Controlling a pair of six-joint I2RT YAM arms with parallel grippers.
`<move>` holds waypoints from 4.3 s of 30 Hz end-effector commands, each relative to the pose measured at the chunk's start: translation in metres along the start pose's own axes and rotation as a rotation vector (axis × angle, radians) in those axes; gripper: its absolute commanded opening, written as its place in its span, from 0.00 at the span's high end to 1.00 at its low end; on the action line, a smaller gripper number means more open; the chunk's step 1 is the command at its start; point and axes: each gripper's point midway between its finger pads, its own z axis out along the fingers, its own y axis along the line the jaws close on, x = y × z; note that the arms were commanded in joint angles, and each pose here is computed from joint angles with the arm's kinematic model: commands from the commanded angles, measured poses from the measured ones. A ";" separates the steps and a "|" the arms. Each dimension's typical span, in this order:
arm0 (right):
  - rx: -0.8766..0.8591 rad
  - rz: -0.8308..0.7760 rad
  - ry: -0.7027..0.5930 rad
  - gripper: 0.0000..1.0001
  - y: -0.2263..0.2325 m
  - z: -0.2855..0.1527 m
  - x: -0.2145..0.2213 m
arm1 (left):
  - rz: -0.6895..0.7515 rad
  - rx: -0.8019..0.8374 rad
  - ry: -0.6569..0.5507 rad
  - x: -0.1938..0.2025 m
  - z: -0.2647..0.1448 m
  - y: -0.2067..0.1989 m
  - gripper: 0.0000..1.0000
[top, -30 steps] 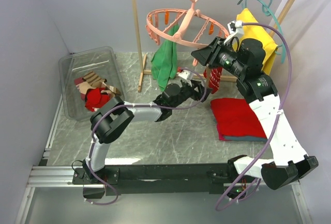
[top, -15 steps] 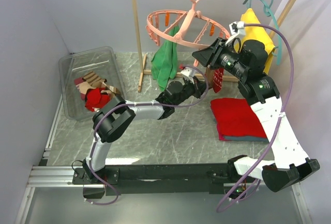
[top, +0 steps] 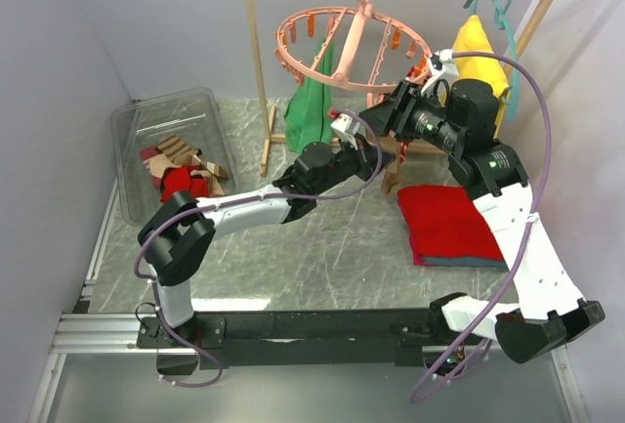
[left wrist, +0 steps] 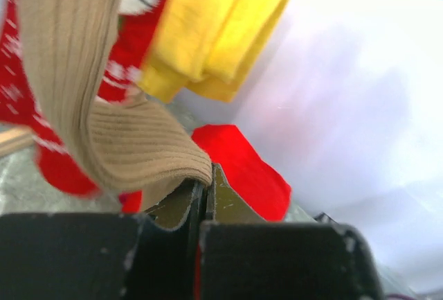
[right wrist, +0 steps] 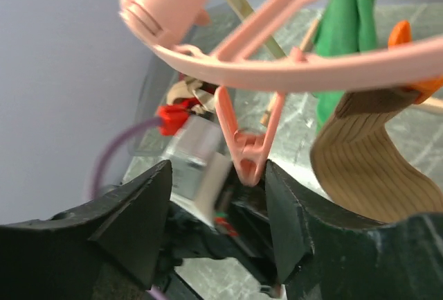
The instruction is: Remove the socks clipped to the hanger
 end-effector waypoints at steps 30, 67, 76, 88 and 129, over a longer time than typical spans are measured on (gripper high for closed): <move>0.608 -0.205 -0.288 0.30 -0.103 -0.055 -0.080 | -0.097 0.123 0.119 -0.008 -0.035 -0.065 0.99; 0.277 -0.278 -0.209 0.38 -0.083 0.017 -0.068 | -0.095 0.146 0.136 -0.015 -0.044 -0.089 0.99; 0.232 -0.316 -0.212 0.43 -0.074 0.025 -0.067 | -0.091 0.148 0.136 -0.017 -0.045 -0.094 0.99; 0.265 -0.325 -0.219 0.89 -0.072 0.026 -0.064 | -0.107 0.105 0.156 -0.004 -0.050 -0.083 0.99; 0.257 -0.291 -0.208 1.00 -0.072 0.017 -0.048 | -0.127 -0.830 -0.138 -0.182 -0.310 0.158 0.96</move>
